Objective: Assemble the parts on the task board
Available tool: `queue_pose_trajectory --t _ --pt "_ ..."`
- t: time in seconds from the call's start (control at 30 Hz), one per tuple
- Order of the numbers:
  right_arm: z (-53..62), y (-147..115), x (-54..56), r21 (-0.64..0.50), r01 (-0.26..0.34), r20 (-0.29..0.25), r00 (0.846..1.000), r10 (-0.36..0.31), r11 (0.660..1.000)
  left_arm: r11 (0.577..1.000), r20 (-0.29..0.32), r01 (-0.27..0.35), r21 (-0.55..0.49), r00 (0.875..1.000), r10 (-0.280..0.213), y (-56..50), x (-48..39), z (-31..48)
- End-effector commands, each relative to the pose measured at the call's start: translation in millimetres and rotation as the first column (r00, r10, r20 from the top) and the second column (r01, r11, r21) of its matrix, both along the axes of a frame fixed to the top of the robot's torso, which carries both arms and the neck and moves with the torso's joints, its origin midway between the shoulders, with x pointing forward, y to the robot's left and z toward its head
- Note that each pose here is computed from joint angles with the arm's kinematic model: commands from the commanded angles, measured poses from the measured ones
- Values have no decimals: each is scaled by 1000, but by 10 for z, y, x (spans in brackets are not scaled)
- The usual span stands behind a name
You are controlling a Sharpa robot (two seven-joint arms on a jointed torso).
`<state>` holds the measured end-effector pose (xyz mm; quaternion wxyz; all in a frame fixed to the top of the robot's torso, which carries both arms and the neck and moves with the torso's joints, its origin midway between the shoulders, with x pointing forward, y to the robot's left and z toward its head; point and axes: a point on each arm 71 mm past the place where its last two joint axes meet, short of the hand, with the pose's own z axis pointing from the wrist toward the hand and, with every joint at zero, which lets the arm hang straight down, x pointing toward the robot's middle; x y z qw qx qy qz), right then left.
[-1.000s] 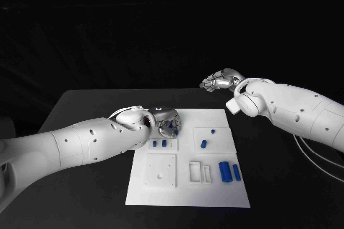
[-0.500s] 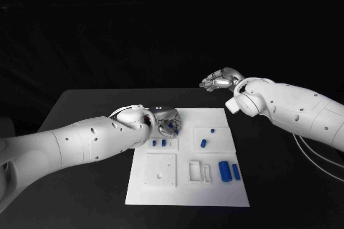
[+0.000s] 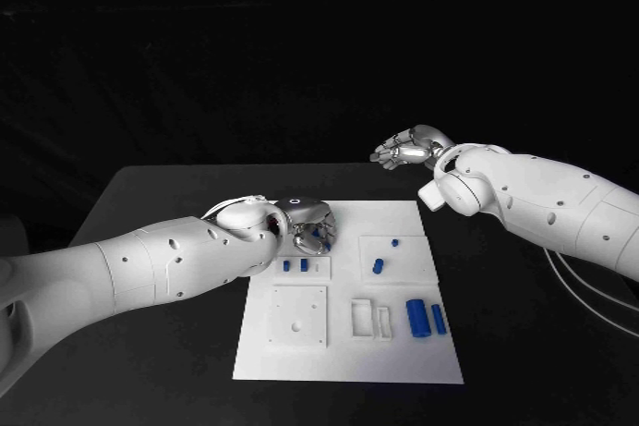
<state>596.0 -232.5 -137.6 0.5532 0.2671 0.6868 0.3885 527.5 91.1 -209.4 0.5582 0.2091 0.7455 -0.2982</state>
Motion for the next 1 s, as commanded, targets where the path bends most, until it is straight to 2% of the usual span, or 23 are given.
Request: queue_pose_trajectory --t 0.03,0.4,0.63,0.8,0.87,1.0 --pt "3 18 -5 0 -17 2 1000 17 1000 1000 -23 15 24 1000 -14 26 -38 -105" --pt "3 12 -4 0 -16 3 1000 16 1000 998 18 -41 -51 999 42 135 -5 -60" --pt "4 10 -2 0 -17 4 1000 17 1000 991 22 -56 -123 998 59 189 -17 -20" --pt "4 14 -2 1 -18 6 1000 18 1000 979 27 -67 -194 997 74 240 -34 51" --pt "4 16 -2 1 -19 6 1000 19 1000 973 21 -71 -217 997 77 224 -25 124" --pt "6 18 -4 2 -21 8 1000 21 1000 975 6 -71 -212 997 74 251 -56 160"
